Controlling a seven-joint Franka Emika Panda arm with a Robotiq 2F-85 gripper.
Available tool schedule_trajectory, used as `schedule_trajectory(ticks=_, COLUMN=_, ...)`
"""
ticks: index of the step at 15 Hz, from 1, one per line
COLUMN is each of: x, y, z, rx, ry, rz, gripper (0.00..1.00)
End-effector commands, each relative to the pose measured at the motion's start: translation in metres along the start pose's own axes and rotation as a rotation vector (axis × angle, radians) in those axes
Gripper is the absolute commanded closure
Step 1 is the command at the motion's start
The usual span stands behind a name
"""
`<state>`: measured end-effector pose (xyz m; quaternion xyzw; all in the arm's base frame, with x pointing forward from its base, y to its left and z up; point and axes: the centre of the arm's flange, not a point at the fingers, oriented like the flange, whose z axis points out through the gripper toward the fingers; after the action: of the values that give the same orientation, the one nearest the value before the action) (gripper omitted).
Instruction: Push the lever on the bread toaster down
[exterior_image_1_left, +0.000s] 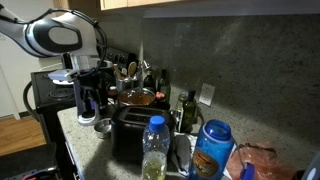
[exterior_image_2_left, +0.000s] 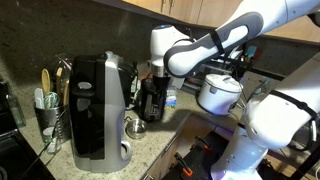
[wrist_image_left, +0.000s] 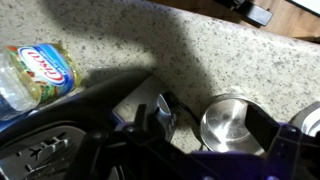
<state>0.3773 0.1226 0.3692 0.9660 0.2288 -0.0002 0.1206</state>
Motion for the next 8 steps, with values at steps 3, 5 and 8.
schedule_trajectory(ticks=3, x=0.007, y=-0.022, z=0.032, rx=-0.241, ry=0.051, rz=-0.056, gripper=0.00)
schedule_trajectory(ticks=5, x=0.011, y=-0.025, z=0.047, rx=-0.309, ry=0.080, rz=-0.072, gripper=0.00)
schedule_trajectory(ticks=8, x=0.020, y=0.000, z=0.068, rx=-0.409, ry=0.110, rz=-0.090, gripper=0.00)
